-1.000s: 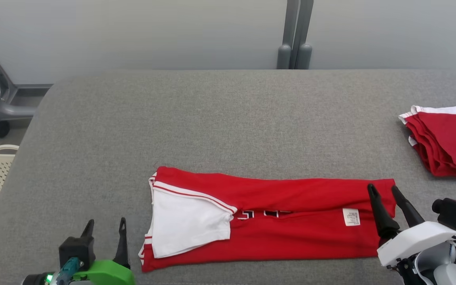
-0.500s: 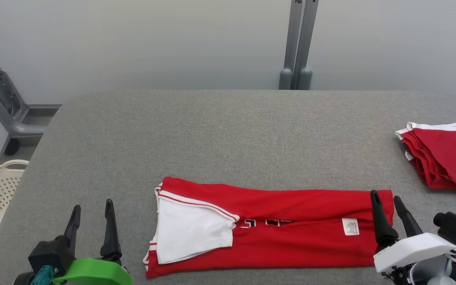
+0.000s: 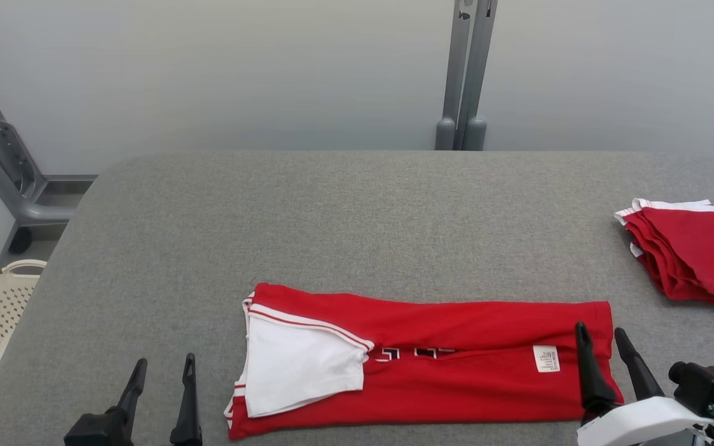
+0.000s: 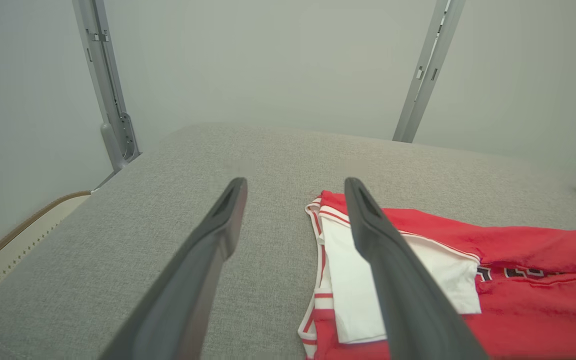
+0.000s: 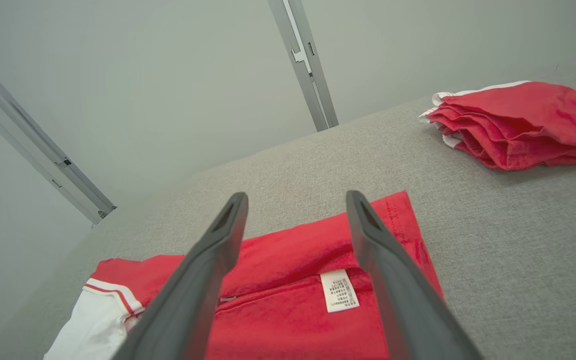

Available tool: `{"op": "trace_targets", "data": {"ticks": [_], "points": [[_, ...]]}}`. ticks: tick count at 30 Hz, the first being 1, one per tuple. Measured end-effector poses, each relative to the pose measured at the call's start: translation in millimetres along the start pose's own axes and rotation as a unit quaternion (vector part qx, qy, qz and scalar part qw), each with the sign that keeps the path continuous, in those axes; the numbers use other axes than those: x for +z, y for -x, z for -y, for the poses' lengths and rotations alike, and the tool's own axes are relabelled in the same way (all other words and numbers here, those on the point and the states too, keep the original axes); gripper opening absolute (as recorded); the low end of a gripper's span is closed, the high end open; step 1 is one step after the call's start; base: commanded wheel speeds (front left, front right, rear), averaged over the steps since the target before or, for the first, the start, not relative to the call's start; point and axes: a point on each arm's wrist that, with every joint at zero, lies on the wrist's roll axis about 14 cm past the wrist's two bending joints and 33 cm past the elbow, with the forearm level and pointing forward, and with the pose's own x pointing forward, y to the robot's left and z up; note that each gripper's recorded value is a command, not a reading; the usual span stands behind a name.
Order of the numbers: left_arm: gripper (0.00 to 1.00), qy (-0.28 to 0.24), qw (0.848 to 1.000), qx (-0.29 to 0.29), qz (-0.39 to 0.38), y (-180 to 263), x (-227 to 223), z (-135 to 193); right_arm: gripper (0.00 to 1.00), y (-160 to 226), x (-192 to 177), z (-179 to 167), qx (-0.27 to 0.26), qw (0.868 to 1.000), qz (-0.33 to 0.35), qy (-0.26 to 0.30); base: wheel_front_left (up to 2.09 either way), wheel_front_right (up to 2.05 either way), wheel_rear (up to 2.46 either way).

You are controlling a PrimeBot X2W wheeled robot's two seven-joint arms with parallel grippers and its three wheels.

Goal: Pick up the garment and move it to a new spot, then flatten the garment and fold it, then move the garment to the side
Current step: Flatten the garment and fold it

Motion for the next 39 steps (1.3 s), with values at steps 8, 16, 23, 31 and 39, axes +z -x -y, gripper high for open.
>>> {"op": "trace_targets", "data": {"ticks": [8,16,23,31,39], "points": [[1.00,-0.002,1.000,-0.004,-0.020,2,-13,-2,1.00,5,-6,-6,0.008,1.000,-0.002,-0.001,0.00,0.00,0.00],[1.00,-0.007,1.000,-0.011,-0.028,1,-18,2,1.00,5,-11,-6,0.008,1.000,-0.014,-0.002,0.00,0.00,0.00],[1.00,-0.007,0.999,-0.016,-0.038,0,-23,5,1.00,4,-13,-2,0.002,1.000,-0.018,-0.002,0.00,0.00,0.00],[1.00,-0.014,0.999,-0.028,-0.041,-5,-23,12,1.00,1,-2,46,-0.067,0.996,-0.045,0.031,0.00,0.00,0.00],[1.00,-0.008,0.998,-0.038,-0.056,-10,-30,19,1.00,-10,-4,84,-0.117,0.983,-0.117,0.076,0.00,0.00,0.00]]}}
